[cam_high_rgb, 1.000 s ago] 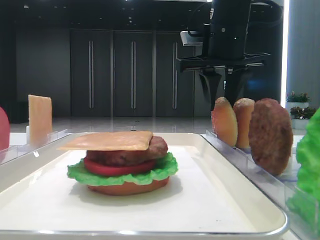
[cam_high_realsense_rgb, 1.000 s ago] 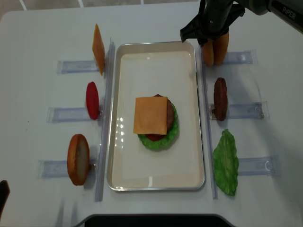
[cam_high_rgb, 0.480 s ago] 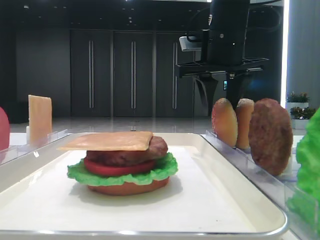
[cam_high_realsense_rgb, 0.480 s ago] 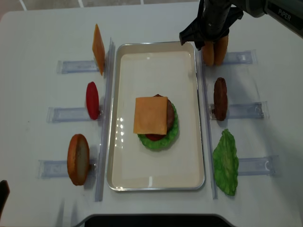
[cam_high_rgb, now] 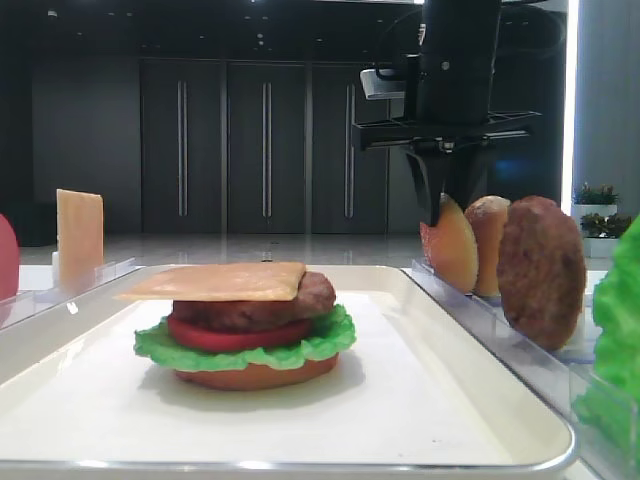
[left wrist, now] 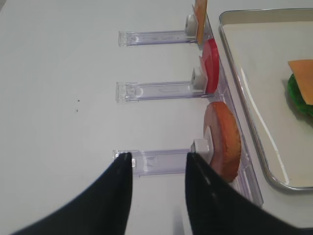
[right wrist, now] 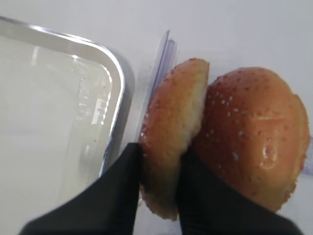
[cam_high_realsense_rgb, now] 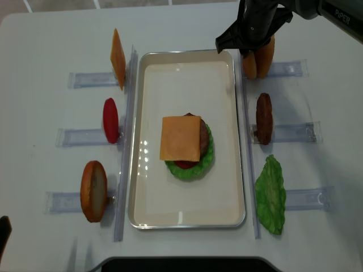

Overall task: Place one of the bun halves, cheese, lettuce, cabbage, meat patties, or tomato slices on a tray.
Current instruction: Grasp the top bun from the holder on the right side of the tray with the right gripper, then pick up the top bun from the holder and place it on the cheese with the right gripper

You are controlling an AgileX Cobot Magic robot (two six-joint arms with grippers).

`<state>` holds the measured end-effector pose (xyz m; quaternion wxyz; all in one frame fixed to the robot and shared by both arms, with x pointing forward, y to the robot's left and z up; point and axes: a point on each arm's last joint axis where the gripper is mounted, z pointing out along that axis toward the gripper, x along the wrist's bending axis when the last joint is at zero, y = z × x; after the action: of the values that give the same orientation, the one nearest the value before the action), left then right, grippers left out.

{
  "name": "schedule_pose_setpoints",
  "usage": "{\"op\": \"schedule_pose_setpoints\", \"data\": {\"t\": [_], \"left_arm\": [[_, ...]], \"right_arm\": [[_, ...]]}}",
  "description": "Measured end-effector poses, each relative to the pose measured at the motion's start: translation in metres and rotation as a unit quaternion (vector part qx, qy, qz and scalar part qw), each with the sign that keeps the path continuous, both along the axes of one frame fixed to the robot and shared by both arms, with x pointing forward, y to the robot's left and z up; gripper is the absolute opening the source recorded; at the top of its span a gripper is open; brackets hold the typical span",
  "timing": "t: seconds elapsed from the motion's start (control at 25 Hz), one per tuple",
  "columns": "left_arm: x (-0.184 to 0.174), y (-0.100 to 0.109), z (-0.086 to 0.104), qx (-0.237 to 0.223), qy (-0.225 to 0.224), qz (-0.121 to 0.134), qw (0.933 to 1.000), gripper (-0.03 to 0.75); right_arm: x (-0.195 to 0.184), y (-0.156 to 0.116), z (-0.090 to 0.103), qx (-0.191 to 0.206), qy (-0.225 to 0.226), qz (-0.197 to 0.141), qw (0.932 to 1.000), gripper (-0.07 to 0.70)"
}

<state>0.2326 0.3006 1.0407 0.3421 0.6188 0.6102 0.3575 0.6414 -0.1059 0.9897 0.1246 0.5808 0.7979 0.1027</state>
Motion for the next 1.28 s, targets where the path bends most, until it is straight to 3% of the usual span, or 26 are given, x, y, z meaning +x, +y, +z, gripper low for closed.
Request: {"op": "schedule_pose_setpoints", "data": {"t": [0.32,0.64,0.96,1.28], "left_arm": [[0.000,0.000,0.000,0.000,0.000,0.000,1.0000,0.282],[0.000,0.000,0.000,0.000,0.000,0.000,1.0000,0.282],[0.000,0.000,0.000,0.000,0.000,0.000,1.0000,0.282],[0.000,0.000,0.000,0.000,0.000,0.000,1.0000,0.282]], "right_arm": [[-0.014,0.000,0.040,0.027,0.003,-0.001,0.9996,0.149],[-0.021,0.005,0.044,0.057,0.033,0.005,0.9978,0.148],[-0.038,-0.002,0.087,0.083,0.007,0.009,0.9965,0.145],[-0.052,0.004,0.094,0.113,0.046,0.020,0.9923,0.143]]}}
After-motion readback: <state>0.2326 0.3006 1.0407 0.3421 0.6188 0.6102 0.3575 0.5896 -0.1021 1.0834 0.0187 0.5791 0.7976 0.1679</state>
